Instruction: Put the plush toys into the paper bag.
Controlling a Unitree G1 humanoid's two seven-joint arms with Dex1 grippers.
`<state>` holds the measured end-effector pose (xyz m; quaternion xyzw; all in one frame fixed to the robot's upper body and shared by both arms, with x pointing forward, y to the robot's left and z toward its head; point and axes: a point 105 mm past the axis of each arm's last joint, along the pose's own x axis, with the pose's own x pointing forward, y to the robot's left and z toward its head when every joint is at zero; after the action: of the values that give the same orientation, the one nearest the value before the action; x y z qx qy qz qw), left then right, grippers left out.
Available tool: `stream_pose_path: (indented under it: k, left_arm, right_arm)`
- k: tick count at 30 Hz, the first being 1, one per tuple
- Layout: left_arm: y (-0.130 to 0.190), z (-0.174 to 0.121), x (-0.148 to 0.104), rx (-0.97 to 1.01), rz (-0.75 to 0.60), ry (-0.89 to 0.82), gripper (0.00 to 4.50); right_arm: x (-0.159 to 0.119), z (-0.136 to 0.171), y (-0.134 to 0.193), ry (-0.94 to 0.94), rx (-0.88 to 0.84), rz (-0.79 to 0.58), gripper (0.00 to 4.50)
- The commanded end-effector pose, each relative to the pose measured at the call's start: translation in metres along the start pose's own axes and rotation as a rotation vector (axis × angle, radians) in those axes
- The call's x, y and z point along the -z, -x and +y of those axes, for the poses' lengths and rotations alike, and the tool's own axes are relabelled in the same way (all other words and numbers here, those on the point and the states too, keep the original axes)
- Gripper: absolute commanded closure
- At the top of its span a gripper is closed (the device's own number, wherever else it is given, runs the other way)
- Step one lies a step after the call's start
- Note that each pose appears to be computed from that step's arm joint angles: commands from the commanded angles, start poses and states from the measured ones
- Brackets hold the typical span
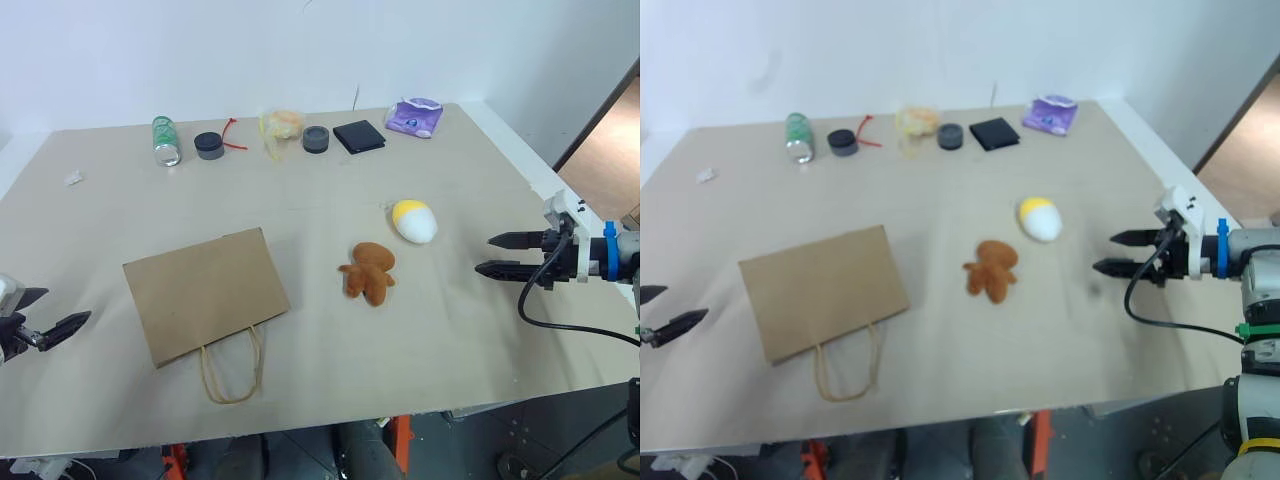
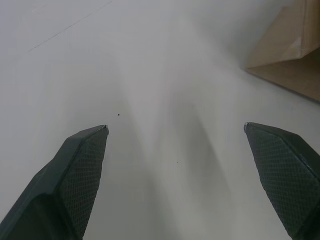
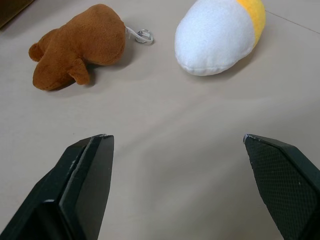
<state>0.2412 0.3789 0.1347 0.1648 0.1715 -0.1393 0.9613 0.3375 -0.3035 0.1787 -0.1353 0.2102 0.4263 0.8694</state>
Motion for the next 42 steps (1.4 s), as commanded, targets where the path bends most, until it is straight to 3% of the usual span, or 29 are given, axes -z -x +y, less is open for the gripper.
stream_pose_path:
  k: [1, 22, 26, 29, 32, 38, 42]
  left_arm:
    - [0.009, 0.011, -0.012, -0.039, -0.030, -0.029, 0.00]
    - [0.005, 0.012, -0.013, -0.058, -0.034, -0.056, 0.00]
    - [0.003, 0.012, -0.019, -0.077, -0.059, -0.092, 0.00]
    - [0.003, 0.010, -0.032, -0.105, -0.110, -0.186, 0.00]
    - [0.006, 0.007, -0.056, -0.176, -0.206, -0.343, 0.00]
    - [0.015, -0.012, -0.079, -0.263, -0.323, -0.717, 0.00]
    - [0.027, -0.048, -0.085, -0.252, -0.468, -0.920, 0.00]
  right_arm:
    - [-0.007, -0.005, 0.016, 0.031, 0.037, -0.028, 0.03]
    - [-0.001, -0.008, 0.019, 0.014, 0.037, -0.061, 0.03]
    - [-0.013, -0.008, 0.018, 0.033, 0.019, -0.162, 0.03]
    - [-0.036, 0.004, 0.019, 0.071, -0.075, -0.286, 0.03]
    - [-0.069, 0.042, 0.016, 0.184, -0.257, -0.426, 0.03]
    - [-0.068, 0.086, -0.002, 0.291, -0.454, -0.363, 0.03]
    - [-0.077, 0.094, -0.013, 0.334, -0.499, -0.361, 0.03]
